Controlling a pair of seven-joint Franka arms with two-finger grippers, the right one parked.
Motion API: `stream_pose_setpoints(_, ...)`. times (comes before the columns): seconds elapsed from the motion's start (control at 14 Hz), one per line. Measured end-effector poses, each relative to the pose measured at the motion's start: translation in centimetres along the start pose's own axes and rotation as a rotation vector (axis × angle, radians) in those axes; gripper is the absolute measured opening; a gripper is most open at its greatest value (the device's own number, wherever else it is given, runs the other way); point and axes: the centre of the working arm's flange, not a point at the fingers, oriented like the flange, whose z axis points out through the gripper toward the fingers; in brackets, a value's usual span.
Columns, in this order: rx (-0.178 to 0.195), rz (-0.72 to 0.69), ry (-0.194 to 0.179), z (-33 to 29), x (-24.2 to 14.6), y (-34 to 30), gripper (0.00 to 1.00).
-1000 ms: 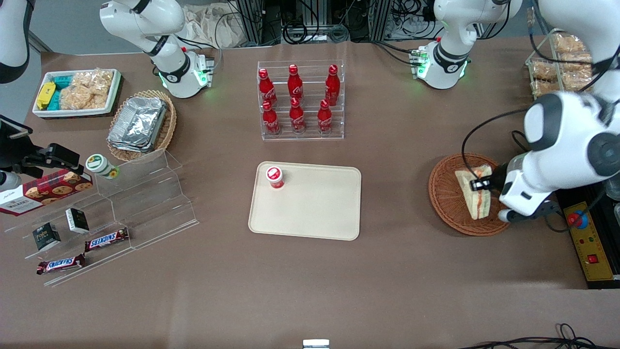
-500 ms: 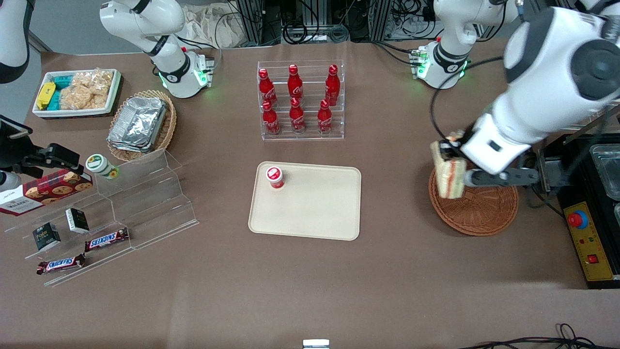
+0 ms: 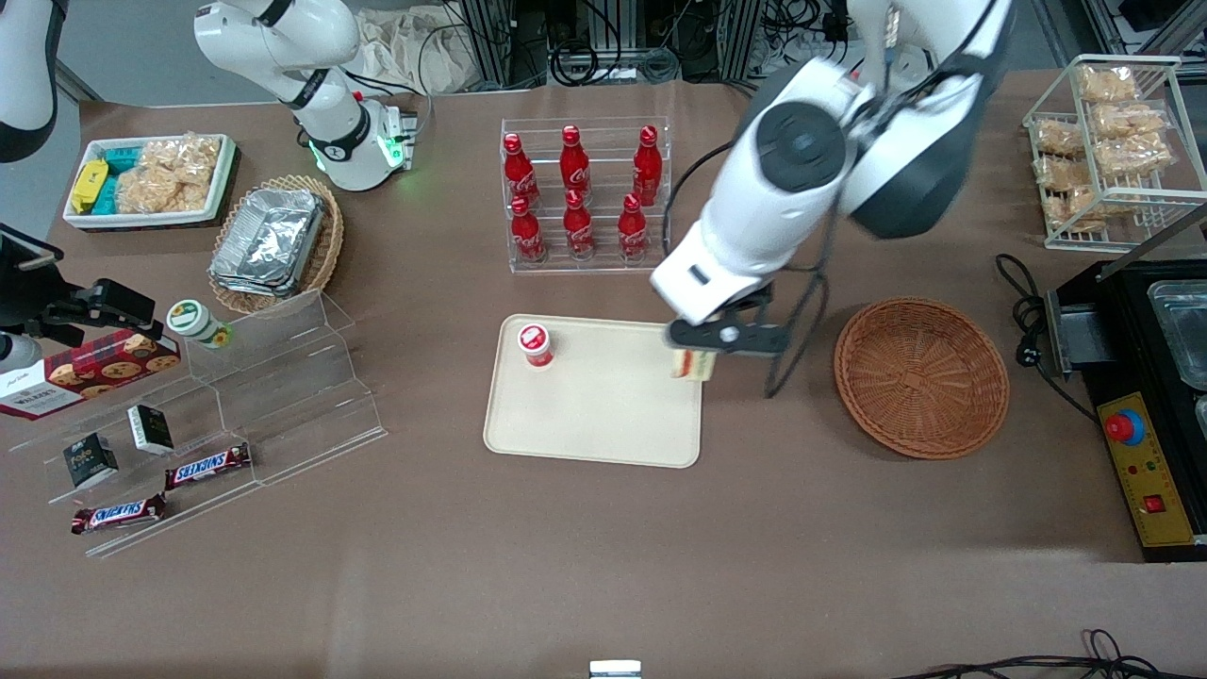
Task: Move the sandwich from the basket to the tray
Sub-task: 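Lift the sandwich and carry it with the left gripper to the tray, then lower the sandwich onto the cream tray and open the left gripper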
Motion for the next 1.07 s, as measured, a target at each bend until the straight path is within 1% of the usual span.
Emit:
stream_pose_setpoints(0.14,0.001,0.000,-0.011,5.4,1.4,1.2,0.31)
stream_pose_setpoints(0.29,0.008,-0.018,-0.023,10.6,3.1,0.7,0.31)
stream_pose_setpoints(0.57,0.042,-0.059,-0.071,19.2,5.3,-1.5,0.30)
stream_pose_setpoints(0.79,0.037,-0.077,-0.062,25.2,6.3,-2.4,0.30)
stream_pose_setpoints(0.86,0.037,-0.080,-0.062,26.5,6.4,-2.6,0.30)
stream_pose_setpoints(0.93,0.033,-0.080,-0.055,26.5,6.7,-2.5,0.31)
stream_pose_setpoints(1.0,0.030,-0.081,-0.051,26.1,6.8,-2.5,0.34)
stream_pose_setpoints(1.07,0.029,-0.085,-0.047,25.9,7.1,-2.7,0.43)
